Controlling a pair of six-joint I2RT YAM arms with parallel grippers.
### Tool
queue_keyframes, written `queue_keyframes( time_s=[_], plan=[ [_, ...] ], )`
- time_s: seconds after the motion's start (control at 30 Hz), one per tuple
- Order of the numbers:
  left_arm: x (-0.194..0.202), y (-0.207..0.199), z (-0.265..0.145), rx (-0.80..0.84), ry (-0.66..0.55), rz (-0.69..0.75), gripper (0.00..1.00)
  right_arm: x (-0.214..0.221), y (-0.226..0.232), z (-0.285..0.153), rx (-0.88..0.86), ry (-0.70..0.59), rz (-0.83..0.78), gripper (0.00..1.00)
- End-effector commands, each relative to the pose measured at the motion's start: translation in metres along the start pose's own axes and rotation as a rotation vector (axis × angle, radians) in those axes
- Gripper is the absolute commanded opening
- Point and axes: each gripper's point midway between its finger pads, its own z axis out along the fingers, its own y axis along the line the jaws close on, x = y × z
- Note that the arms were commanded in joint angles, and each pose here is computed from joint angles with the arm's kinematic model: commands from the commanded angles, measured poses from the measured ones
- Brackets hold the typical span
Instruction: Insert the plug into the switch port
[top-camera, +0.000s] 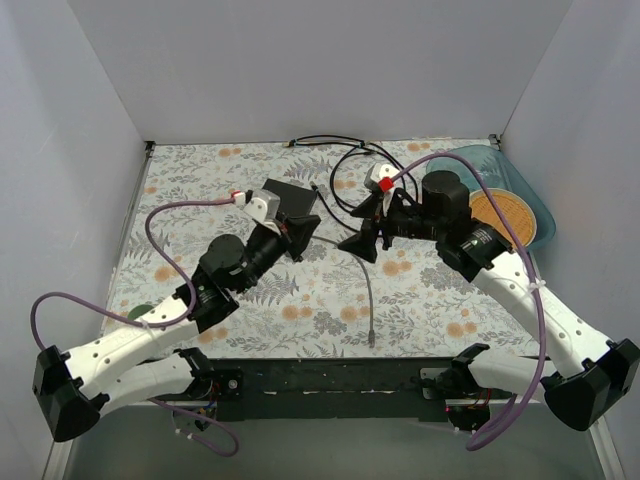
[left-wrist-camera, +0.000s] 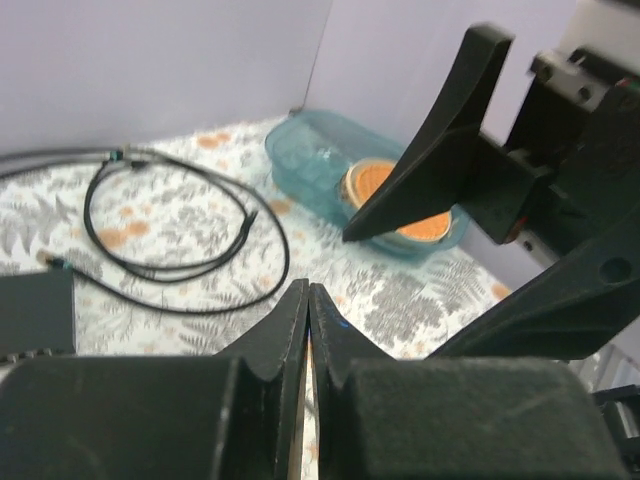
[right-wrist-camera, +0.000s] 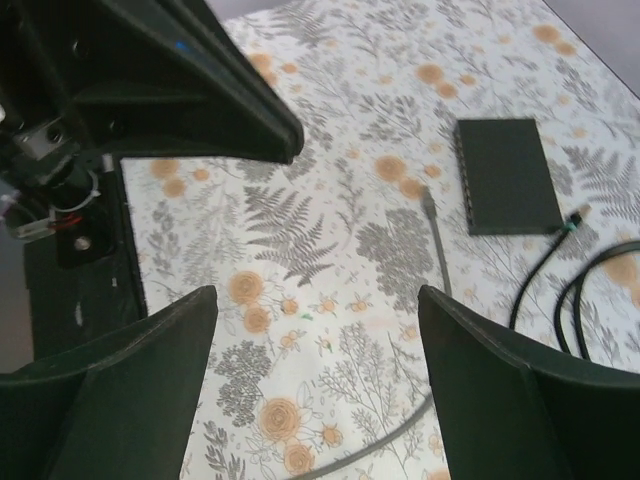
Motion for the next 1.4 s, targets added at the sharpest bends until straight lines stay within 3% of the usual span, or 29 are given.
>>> queue_keyframes(
  time_s=[0.0, 0.07, 0.1, 0.13, 0.17, 0.27, 0.37, 0.5, 0.63, 0.77, 1.0, 1.37],
  plan=[
    [0.057, 0.019, 0.010, -0.102, 0.202, -0.023, 0.00, 0.026, -0.039, -0.006, 0.251, 0.074, 0.084, 0.87],
    [0.078, 0.014, 0.015, -0.088, 0.282, -0.056, 0.08, 0.041, -0.060, -0.017, 0.407, 0.102, 0.131, 0.88],
    [0.104, 0.016, 0.017, -0.092, 0.361, -0.064, 0.18, 0.045, -0.066, -0.021, 0.456, 0.109, 0.150, 0.87],
    [0.114, 0.013, 0.018, -0.080, 0.395, -0.079, 0.55, 0.053, -0.079, -0.031, 0.549, 0.124, 0.156, 0.88],
    [0.120, 0.002, 0.020, -0.033, 0.432, -0.101, 0.69, 0.058, -0.083, -0.034, 0.590, 0.130, 0.190, 0.88],
    [0.157, -0.004, 0.021, -0.049, 0.552, -0.153, 0.86, 0.075, -0.104, -0.054, 0.761, 0.156, 0.269, 0.88],
    [0.184, -0.011, 0.017, -0.085, 0.634, -0.190, 0.91, 0.089, -0.122, -0.072, 0.876, 0.161, 0.343, 0.88],
    [0.203, -0.024, 0.019, -0.136, 0.716, -0.183, 0.91, 0.113, -0.145, -0.099, 0.990, 0.176, 0.458, 0.88],
    [0.231, -0.043, 0.015, -0.167, 0.828, -0.139, 0.89, 0.133, -0.154, -0.108, 0.986, 0.189, 0.545, 0.87],
    [0.265, -0.062, -0.002, -0.198, 0.951, -0.126, 0.85, 0.143, -0.159, -0.114, 0.994, 0.200, 0.571, 0.87],
    [0.294, -0.086, -0.020, -0.188, 1.042, -0.121, 0.78, 0.147, -0.160, -0.117, 0.988, 0.206, 0.580, 0.88],
    [0.327, -0.096, -0.046, -0.196, 1.129, -0.063, 0.52, 0.146, -0.158, -0.120, 0.979, 0.205, 0.571, 0.88]
  ],
)
